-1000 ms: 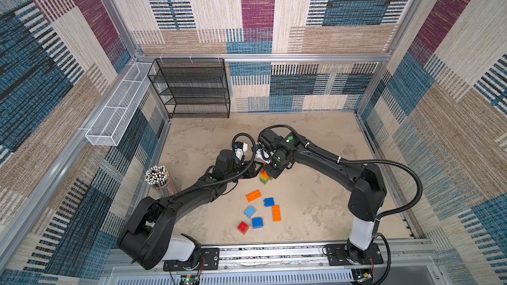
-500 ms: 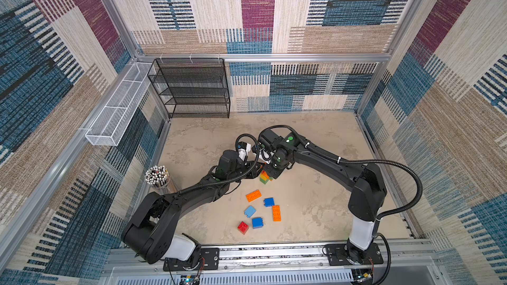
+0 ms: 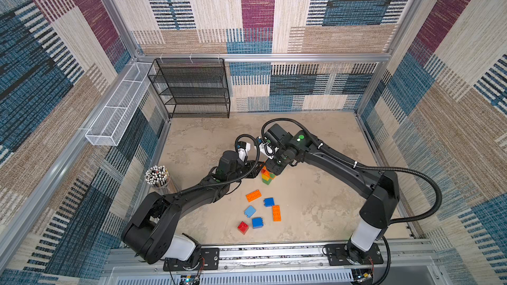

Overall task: Assemble the letter p with lego
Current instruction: Assemble the lego brick with the lego brick.

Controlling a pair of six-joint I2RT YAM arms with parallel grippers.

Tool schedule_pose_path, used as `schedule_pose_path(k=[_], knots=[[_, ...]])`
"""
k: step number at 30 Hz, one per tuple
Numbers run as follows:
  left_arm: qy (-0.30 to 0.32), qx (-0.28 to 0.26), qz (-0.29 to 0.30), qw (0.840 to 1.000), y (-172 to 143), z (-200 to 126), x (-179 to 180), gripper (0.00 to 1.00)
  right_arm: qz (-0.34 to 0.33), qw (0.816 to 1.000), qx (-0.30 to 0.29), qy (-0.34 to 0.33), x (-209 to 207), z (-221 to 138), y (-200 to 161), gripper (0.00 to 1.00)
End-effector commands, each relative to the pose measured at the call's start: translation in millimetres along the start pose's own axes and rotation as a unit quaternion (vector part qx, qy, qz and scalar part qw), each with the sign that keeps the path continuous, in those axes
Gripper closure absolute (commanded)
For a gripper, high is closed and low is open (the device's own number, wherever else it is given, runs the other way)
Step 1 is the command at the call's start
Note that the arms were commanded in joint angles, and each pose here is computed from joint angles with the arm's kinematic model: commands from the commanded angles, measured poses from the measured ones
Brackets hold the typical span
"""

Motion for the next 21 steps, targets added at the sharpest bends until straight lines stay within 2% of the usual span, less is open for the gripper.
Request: schedule_pose_path(k=[1, 7, 13, 17, 21], knots=[[0.032, 0.026, -0.011, 0.999, -14, 1, 13, 0.77, 0.002, 1.0, -0.011, -0.011, -4, 2, 4, 0.48], [0.035, 0.033, 0.0, 0.999, -19, 3, 10, 0.76, 0.019, 1.0, -0.006, -0.016, -13, 15, 4, 0.52], [0.044, 0.036, 0.011, 0.998, -22, 4, 8, 0.75, 0.038, 0.999, -0.023, -0.024, -26, 7, 5, 0.57], [0.044, 0.036, 0.014, 0.998, -23, 5, 6, 0.75, 0.042, 0.999, -0.017, -0.01, -24, 17, 0, 0.63], [0.045, 0.038, 0.017, 0.998, -24, 6, 4, 0.75, 0.043, 0.999, -0.01, 0.003, -19, 27, -6, 0.64]])
Point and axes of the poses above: each gripper's point midway between its finger pads, its own z axis out along the fingers, its own x axis along the line the jaws close on, y = z × x, the point moved 3 cm from there along -z, back along the fingers, and after that the axes turned 7 degrees about -z, right-handed, at the moved point
